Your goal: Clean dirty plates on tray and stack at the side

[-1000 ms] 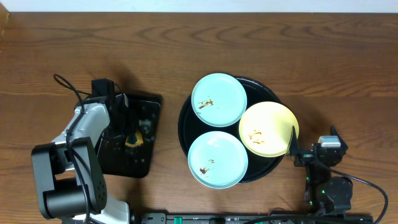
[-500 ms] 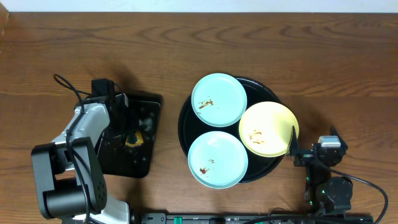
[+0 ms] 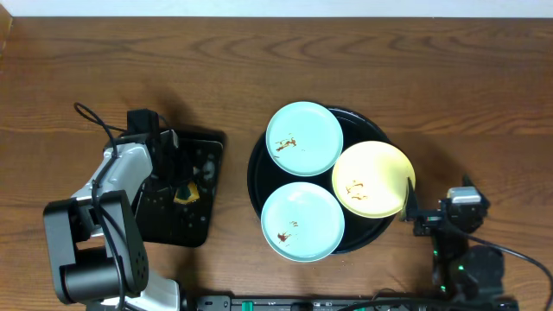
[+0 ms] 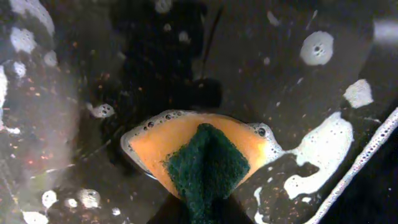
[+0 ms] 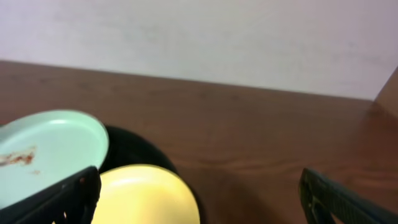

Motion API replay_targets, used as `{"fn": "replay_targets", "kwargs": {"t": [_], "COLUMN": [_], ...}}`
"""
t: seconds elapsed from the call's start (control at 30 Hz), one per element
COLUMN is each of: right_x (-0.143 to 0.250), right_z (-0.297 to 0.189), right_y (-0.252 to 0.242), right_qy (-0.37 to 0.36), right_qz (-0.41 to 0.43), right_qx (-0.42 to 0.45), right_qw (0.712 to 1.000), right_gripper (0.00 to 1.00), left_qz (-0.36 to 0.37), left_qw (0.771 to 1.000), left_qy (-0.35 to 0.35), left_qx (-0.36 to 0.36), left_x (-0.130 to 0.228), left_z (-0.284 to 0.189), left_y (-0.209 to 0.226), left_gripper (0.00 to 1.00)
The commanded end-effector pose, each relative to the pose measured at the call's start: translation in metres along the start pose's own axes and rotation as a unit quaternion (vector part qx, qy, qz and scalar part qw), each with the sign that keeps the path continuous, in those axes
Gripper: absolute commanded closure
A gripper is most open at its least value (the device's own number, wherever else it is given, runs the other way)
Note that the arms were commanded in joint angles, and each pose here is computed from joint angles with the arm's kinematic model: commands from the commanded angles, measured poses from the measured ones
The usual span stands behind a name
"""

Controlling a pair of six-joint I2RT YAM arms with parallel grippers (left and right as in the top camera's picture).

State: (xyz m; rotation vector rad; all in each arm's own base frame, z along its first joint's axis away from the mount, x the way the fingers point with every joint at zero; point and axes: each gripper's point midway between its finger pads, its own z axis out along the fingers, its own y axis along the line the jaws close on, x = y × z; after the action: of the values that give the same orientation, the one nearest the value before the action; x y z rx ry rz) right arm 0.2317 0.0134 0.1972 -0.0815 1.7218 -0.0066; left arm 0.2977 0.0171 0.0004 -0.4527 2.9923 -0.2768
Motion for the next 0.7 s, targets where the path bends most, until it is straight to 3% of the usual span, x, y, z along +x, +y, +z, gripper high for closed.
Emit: {"fn": "replay_targets", "kwargs": {"t": [0.0, 0.23, 0.43, 0.67], "right_x": [-0.026, -0.040, -0.015, 0.034], "right_z": [-0.005, 0.016, 0.031, 0.033], "right_y": [0.006, 0.040, 0.082, 0.096], "right_qy": [0.021, 0.153, 0.332, 0.459], "right_qz": [0.015, 0.111, 0.232, 0.194], "right_qx": [-0.020, -0.107, -0.178, -0.211], "right_qw": [0.999, 0.976, 0.897, 0.841], "right_gripper": [0.01, 0.01, 0.01, 0.01], "left_qz": [-0.008, -0.008, -0.008, -0.008], "left_qw": [1.000, 1.000, 1.000, 1.000], "left_qy": [0.003, 0.003, 0.003, 0.003], "left_qx": [0.005, 0.005, 0.005, 0.005], "left_x": [-0.002, -0.002, -0.002, -0.002], "left_z": [0.002, 0.002, 0.002, 0.002], "left_y": [-0.001, -0.001, -0.001, -0.001], "left_gripper": [0.92, 0.93, 0.92, 0.93]}}
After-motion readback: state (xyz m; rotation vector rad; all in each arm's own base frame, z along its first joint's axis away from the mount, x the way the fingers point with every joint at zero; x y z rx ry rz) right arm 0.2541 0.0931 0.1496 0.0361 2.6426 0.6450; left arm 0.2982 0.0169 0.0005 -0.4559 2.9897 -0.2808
